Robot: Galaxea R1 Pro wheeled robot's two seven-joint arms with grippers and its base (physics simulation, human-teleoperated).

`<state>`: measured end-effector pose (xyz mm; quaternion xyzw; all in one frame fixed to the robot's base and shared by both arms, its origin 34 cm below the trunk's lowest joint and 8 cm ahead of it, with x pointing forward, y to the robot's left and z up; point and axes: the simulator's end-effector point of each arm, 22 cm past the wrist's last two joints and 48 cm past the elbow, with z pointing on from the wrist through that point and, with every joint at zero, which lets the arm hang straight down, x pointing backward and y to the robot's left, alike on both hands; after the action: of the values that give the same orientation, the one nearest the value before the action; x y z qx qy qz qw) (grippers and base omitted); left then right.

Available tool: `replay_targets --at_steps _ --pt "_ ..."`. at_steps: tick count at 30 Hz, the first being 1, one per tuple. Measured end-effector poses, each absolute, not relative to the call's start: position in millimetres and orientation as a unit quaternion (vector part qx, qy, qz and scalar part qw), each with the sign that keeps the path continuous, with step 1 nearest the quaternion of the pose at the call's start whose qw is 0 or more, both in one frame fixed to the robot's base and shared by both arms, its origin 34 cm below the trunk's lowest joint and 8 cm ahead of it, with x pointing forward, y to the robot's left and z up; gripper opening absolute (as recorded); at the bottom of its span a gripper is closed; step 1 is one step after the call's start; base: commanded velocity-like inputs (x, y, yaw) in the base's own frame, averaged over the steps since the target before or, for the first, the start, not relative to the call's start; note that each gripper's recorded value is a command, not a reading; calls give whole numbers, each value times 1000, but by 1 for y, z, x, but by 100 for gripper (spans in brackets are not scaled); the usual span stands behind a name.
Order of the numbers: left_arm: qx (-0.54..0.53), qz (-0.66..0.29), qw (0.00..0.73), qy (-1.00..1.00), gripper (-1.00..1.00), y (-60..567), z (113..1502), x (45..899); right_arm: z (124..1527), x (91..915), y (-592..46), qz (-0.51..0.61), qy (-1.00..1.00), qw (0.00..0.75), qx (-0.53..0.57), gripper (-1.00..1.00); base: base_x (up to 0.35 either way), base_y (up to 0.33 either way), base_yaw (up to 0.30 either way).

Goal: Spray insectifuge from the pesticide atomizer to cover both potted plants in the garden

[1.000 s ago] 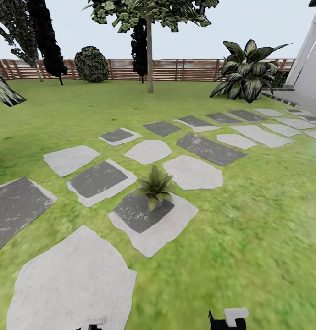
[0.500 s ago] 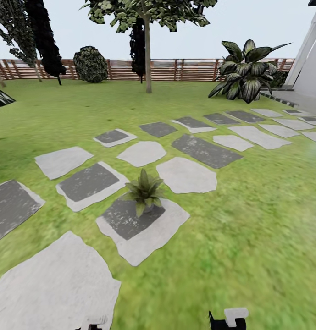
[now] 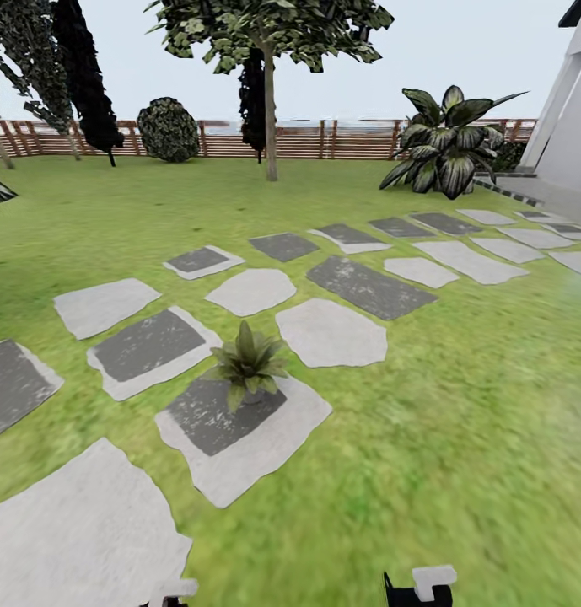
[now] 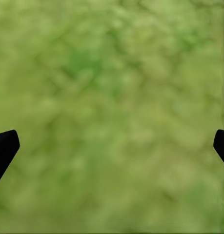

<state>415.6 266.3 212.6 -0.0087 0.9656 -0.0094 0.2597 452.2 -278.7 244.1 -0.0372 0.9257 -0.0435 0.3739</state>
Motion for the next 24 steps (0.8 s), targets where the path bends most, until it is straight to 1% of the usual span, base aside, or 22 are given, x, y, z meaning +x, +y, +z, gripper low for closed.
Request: replay_targets --at_steps 4,19,24 --pt "-9 -9 260 966 -100 266 213 416 244 452 -278 -43 926 374 -37 100 143 -253 210" --pt "-9 -9 260 966 -100 266 213 416 244 452 -278 -43 926 374 -37 100 142 -253 271" --pt "-9 -10 260 966 -100 266 213 416 244 452 -278 -43 926 374 -37 100 78 -266 71"
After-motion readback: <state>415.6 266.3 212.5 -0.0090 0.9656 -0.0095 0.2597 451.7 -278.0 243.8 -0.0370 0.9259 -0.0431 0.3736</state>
